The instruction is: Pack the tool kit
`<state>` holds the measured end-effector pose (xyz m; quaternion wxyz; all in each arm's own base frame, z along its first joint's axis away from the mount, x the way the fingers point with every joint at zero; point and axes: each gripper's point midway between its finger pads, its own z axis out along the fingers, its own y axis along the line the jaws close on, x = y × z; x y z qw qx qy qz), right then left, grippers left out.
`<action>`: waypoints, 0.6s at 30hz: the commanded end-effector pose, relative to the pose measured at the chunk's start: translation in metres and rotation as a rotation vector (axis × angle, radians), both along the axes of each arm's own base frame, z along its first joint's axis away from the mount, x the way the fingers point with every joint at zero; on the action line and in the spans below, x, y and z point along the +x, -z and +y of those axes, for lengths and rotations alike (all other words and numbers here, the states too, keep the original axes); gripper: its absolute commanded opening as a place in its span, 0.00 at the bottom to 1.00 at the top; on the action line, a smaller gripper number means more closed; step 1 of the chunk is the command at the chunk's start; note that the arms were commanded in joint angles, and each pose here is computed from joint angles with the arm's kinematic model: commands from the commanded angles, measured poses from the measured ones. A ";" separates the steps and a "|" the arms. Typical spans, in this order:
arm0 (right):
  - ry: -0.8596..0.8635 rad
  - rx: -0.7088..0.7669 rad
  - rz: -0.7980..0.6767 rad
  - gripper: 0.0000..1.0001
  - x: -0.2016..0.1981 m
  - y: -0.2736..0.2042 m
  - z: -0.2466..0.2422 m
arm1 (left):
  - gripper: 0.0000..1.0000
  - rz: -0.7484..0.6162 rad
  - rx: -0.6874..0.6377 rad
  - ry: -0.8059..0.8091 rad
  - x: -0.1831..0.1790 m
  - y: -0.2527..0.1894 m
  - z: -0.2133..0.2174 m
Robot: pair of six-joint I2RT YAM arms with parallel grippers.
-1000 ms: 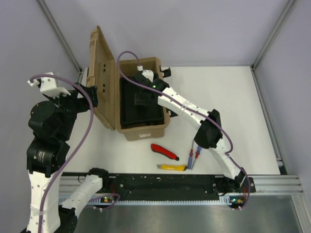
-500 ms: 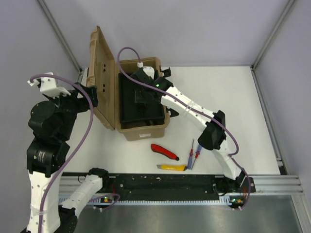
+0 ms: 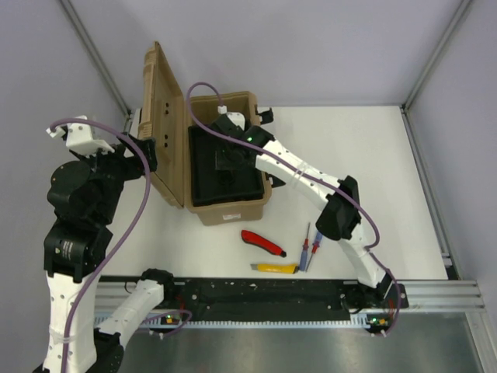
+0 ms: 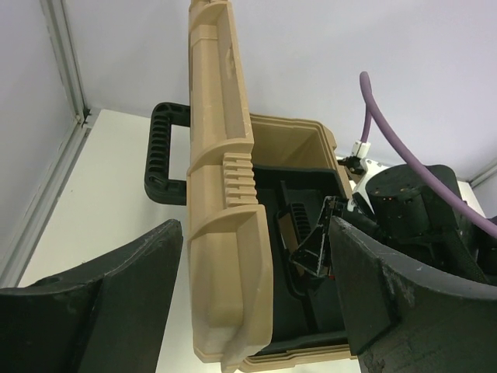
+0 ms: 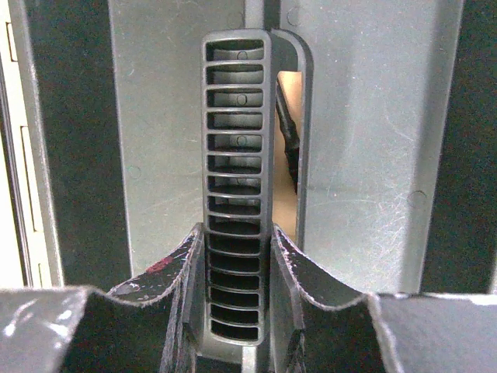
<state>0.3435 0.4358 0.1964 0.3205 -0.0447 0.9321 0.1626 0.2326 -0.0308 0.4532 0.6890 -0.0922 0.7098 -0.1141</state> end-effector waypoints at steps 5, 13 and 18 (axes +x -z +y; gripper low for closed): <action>0.046 0.078 -0.068 0.00 0.012 -0.020 0.015 | 0.80 -0.043 0.008 -0.010 0.001 -0.010 0.002; 0.094 0.023 -0.055 0.00 0.016 0.003 0.006 | 0.80 -0.040 0.009 -0.014 0.001 -0.009 0.003; 0.085 -0.002 -0.038 0.00 0.016 0.017 0.006 | 0.80 -0.037 0.009 -0.010 0.003 -0.009 0.002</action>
